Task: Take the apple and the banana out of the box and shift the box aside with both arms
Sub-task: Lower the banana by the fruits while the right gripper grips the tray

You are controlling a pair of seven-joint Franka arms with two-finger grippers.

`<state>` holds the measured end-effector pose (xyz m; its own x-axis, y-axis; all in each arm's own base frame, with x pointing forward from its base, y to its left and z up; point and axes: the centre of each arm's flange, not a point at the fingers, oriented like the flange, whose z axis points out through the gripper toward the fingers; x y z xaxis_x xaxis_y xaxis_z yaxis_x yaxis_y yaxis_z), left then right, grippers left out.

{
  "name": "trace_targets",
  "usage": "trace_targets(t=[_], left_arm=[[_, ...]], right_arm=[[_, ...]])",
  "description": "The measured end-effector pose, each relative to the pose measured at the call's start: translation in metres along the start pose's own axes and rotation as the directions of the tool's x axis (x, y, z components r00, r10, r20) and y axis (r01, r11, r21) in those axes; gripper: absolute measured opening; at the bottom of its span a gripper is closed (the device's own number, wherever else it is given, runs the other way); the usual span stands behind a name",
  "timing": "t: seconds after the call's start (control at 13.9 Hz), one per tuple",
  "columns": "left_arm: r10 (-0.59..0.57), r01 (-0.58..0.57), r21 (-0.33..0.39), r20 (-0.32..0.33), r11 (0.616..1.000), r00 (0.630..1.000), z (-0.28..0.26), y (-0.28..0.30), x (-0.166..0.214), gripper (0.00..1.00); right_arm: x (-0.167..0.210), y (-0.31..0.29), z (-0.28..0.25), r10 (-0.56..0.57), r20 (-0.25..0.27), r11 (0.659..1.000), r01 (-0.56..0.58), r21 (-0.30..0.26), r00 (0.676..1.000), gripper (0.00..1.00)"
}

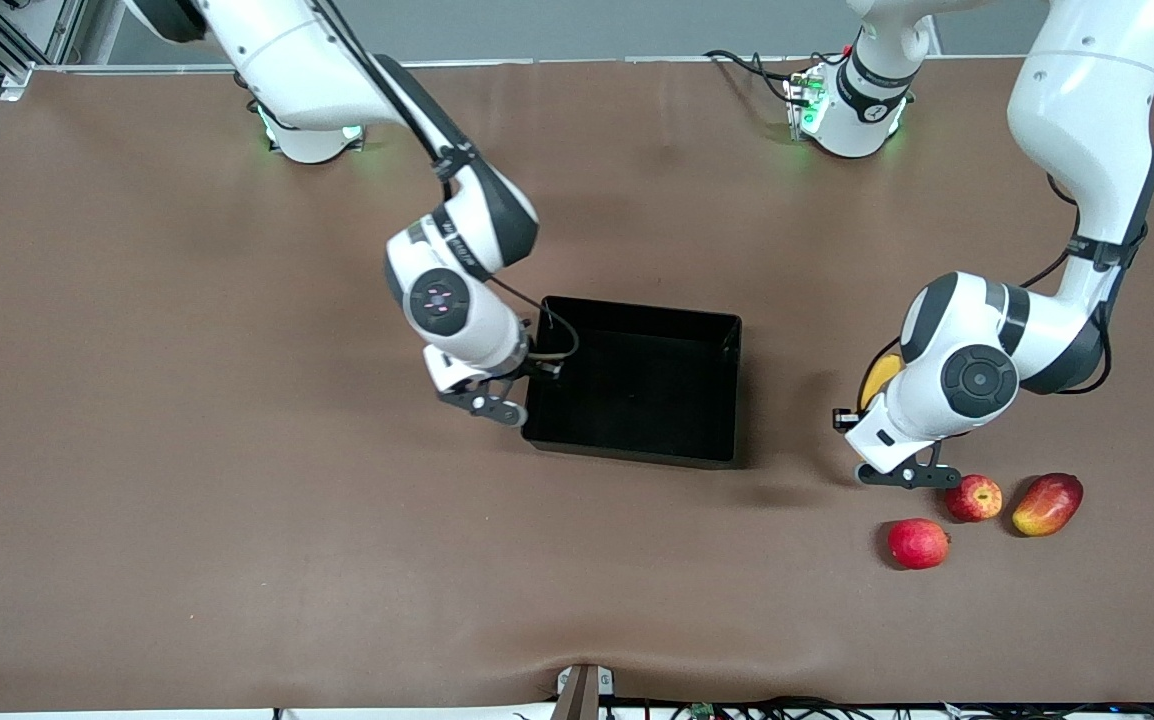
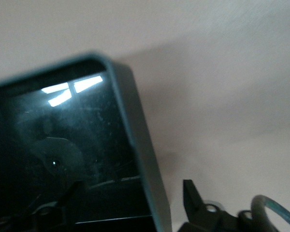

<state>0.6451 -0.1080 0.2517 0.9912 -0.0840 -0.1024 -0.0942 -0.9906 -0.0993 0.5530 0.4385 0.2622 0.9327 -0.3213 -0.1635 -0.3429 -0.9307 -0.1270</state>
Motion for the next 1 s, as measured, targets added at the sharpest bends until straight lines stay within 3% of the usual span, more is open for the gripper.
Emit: trace_targets(t=[0.22, 0.5, 0.79, 1.0], left_arm=[[0.026, -0.026, 0.007, -0.004, 1.0, 1.0, 0.027, -0.003, 0.002, 0.37], [0.023, -0.023, -0.001, 0.003, 1.0, 1.0, 0.044, -0.008, 0.003, 0.37], [0.008, -0.008, 0.006, 0.01, 1.0, 1.0, 0.051, -0.024, 0.003, 0.37], [0.017, -0.017, 0.023, 0.004, 1.0, 1.0, 0.061, -0.031, 0.005, 0.38]], right_arm=[[-0.007, -0.002, 0.021, -0.099, -0.082, 0.99, 0.09, -0.112, 0.992, 0.48], [0.008, 0.002, 0.011, -0.102, -0.114, 0.989, 0.088, -0.121, 0.988, 0.07], [0.044, 0.023, -0.02, -0.047, -0.122, 0.992, 0.032, -0.12, 0.991, 0.05], [0.079, 0.061, -0.069, -0.052, -0.08, 0.987, 0.039, -0.154, 0.995, 0.05]])
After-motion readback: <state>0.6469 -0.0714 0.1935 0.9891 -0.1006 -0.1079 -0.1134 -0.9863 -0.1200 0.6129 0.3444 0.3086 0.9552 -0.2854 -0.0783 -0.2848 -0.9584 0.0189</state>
